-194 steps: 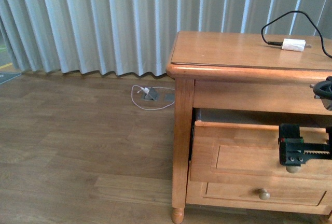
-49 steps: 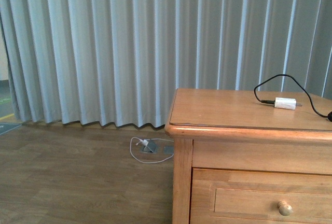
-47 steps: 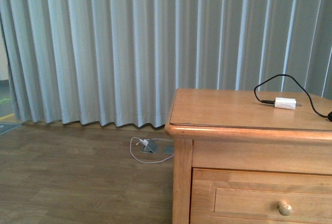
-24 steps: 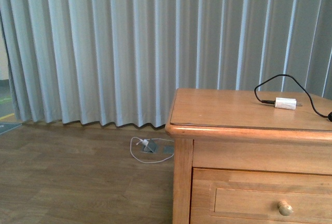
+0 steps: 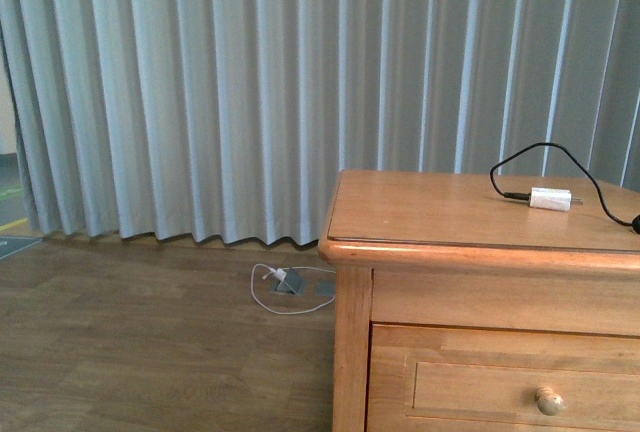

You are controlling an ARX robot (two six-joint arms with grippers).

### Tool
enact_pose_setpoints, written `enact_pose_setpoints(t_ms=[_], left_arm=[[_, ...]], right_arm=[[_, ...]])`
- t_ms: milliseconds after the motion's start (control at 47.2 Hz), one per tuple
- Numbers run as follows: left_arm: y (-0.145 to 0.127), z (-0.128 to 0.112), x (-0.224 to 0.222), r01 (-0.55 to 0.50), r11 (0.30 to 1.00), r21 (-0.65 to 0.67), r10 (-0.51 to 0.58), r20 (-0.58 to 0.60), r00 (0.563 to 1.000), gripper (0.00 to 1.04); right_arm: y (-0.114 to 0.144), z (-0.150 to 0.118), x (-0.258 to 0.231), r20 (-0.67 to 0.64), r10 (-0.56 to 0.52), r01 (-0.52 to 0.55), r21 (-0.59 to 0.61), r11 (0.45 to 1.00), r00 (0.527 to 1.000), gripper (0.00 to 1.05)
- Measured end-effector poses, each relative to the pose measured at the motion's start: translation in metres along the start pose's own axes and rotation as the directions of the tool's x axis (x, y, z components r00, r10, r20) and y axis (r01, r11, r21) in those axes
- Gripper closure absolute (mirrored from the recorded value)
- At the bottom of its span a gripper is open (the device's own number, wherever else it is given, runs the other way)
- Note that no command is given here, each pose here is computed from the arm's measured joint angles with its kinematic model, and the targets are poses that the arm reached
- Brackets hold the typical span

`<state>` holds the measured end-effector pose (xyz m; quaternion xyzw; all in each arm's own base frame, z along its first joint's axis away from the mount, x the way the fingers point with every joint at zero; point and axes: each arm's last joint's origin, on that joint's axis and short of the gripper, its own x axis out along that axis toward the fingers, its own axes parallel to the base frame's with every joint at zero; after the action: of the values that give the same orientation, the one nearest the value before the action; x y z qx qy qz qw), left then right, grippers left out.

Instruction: Place pink marker in drawer with both arms

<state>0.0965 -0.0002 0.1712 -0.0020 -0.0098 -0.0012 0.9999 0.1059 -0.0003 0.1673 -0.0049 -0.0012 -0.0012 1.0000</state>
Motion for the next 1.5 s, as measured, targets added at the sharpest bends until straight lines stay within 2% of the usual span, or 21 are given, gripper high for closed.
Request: enact_pose_setpoints(t_ms=[42, 127, 614, 783, 932, 1186, 1503], left_arm=[[0.0, 0.0, 0.0, 0.0, 1.0, 0.0, 0.0, 0.0, 1.0, 0.06], [0.0, 0.0, 0.0, 0.0, 1.0, 0.0, 0.0, 0.0, 1.0, 0.06], [0.0, 0.0, 0.0, 0.0, 1.0, 0.0, 0.0, 0.0, 1.0, 0.06], [0.0, 0.0, 0.0, 0.0, 1.0, 0.0, 0.0, 0.0, 1.0, 0.06], [0.0, 0.0, 0.0, 0.0, 1.0, 0.0, 0.0, 0.0, 1.0, 0.06], [0.0, 0.0, 0.0, 0.0, 1.0, 0.0, 0.0, 0.0, 1.0, 0.06], [0.0, 0.0, 0.0, 0.0, 1.0, 0.0, 0.0, 0.0, 1.0, 0.06]], right_arm=[[0.0001, -0.0039, -0.0042, -0.03, 0.001, -0.001, 0.0, 1.0, 1.0, 1.03], [0.0001, -0.0018, -0.0081, 0.003, 0.0, 0.0, 0.0, 1.0, 1.0, 1.03], [0.0001, -0.0019, -0.0083, 0.0, 0.0, 0.0, -0.001, 1.0, 1.0, 1.03], [0.0001, -0.0019, -0.0083, 0.0, 0.0, 0.0, 0.0, 1.0, 1.0, 0.78], [0.0001, -0.0021, -0.0083, 0.0, 0.0, 0.0, 0.0, 1.0, 1.0, 0.47], [0.0001, -0.0021, -0.0083, 0.0, 0.0, 0.0, 0.0, 1.0, 1.0, 0.07], [0.0001, -0.0019, -0.0083, 0.0, 0.0, 0.0, 0.001, 1.0, 1.0, 0.08]])
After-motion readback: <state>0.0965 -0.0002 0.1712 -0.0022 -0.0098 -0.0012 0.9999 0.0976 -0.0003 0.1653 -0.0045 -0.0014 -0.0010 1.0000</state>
